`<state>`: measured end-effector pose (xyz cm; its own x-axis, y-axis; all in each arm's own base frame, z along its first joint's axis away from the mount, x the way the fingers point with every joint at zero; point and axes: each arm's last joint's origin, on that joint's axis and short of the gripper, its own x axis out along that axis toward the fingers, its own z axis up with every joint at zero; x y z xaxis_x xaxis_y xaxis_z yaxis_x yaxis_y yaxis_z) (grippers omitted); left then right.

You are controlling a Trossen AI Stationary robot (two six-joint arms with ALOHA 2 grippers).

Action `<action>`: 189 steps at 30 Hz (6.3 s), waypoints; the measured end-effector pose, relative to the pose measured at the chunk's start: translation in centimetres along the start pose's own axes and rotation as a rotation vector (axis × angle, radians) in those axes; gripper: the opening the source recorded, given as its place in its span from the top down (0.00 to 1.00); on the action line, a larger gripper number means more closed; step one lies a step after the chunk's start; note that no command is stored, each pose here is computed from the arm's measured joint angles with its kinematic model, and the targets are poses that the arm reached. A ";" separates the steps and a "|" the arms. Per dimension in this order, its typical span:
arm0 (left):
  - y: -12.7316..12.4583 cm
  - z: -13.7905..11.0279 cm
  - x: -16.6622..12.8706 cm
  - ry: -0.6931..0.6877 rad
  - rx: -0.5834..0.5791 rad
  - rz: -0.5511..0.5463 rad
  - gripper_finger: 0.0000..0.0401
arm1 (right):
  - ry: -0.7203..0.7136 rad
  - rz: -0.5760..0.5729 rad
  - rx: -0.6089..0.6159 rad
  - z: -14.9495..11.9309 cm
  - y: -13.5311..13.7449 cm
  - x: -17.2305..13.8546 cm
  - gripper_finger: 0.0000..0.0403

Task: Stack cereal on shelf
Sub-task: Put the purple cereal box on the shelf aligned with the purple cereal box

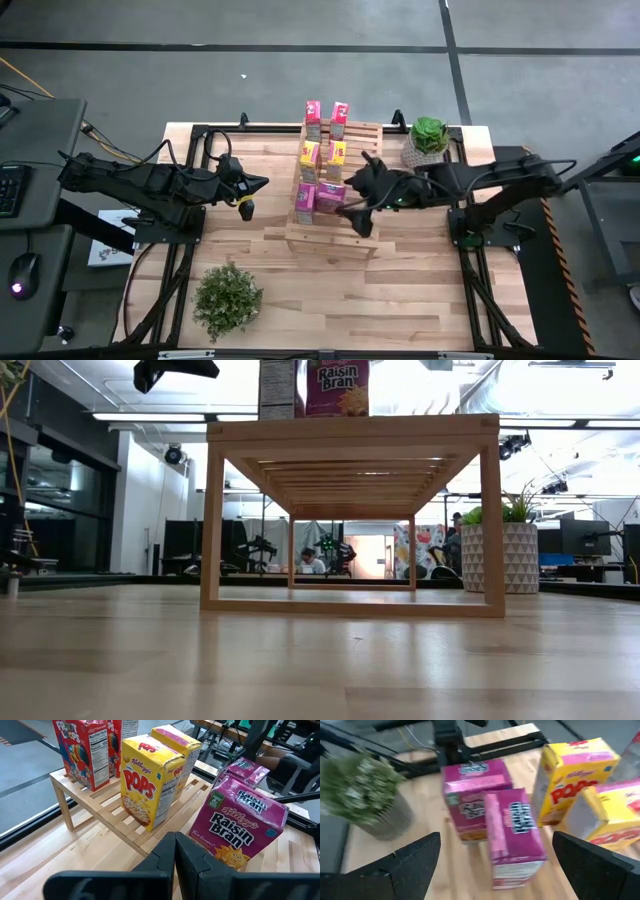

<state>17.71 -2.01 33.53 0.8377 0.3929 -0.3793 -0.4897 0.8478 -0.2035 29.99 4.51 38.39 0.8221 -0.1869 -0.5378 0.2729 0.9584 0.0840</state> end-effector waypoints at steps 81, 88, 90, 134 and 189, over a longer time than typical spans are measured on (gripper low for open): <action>-0.1 -0.1 0.0 0.012 -0.002 -0.021 1.00 | -0.012 -0.412 0.241 -2.5 5.5 0.7 0.53; -0.1 -0.1 0.0 0.013 -0.002 -0.022 1.00 | -0.015 -0.469 0.352 -2.7 5.5 3.2 0.53; -0.1 -0.1 0.0 0.013 -0.002 -0.022 1.00 | -0.024 -0.485 0.374 -2.8 5.5 3.6 0.53; -0.1 -0.1 0.0 0.014 0.005 -0.022 1.00 | 0.051 -0.432 0.365 -2.9 6.5 5.3 0.36; -0.1 0.0 0.0 0.012 0.001 -0.023 1.00 | -0.139 -0.035 0.505 -9.2 -0.1 2.3 1.00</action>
<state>17.74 -2.09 33.51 0.8459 0.3688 -0.3852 -0.4699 0.8570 -0.2116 27.28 6.00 29.47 0.8574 -0.2767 -0.4339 0.4800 0.7339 0.4806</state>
